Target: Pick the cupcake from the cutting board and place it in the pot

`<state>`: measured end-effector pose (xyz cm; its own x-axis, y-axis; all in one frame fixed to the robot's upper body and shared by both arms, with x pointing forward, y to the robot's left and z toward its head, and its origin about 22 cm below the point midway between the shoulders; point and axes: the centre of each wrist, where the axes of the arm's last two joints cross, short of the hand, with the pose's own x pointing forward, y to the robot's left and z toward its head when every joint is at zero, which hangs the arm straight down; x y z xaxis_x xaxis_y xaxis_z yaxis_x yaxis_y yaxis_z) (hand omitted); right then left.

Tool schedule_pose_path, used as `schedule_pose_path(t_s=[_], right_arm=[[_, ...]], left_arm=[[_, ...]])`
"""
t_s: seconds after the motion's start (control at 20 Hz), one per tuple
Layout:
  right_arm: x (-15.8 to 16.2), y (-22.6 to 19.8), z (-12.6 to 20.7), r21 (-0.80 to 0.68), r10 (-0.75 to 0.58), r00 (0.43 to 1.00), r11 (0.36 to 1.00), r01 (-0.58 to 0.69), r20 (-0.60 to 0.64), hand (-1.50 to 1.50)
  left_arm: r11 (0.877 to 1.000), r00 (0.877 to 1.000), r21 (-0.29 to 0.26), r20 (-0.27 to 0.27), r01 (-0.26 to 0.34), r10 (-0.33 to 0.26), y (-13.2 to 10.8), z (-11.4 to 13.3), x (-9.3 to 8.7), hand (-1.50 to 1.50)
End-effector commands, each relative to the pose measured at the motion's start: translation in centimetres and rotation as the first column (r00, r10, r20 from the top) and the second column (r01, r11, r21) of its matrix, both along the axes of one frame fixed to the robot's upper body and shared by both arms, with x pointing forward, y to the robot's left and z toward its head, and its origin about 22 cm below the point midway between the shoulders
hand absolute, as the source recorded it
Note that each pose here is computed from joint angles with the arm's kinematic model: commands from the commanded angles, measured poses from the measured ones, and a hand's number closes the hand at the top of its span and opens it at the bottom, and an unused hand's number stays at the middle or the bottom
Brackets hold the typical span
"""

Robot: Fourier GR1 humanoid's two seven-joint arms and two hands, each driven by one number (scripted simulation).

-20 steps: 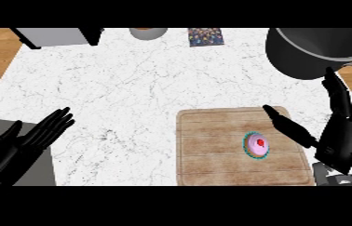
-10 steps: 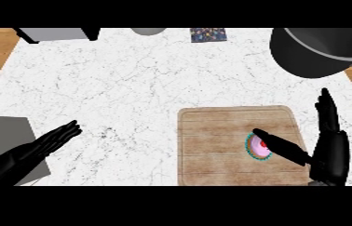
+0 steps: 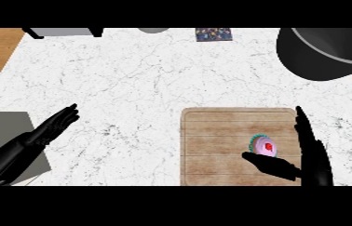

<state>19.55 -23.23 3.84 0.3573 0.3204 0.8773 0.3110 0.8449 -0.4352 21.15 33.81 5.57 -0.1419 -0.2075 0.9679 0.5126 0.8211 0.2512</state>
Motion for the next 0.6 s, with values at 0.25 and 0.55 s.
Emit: schedule_pose_path(t_s=[0.25,0.55], right_arm=[[-0.7,-1.0,0.7,-0.077,0.008,0.991,0.997,-0.018,-0.136,-1.50],[-1.4,-0.9,1.9,-0.073,-0.027,0.995,0.997,0.020,-0.092,-1.50]], left_arm=[[0.946,0.900,0.078,-0.292,-0.315,0.324,-1.0,-5.4,0.5,0.00],[0.938,0.887,0.068,-0.310,-0.339,0.343,-2.4,-6.4,1.1,0.00]])
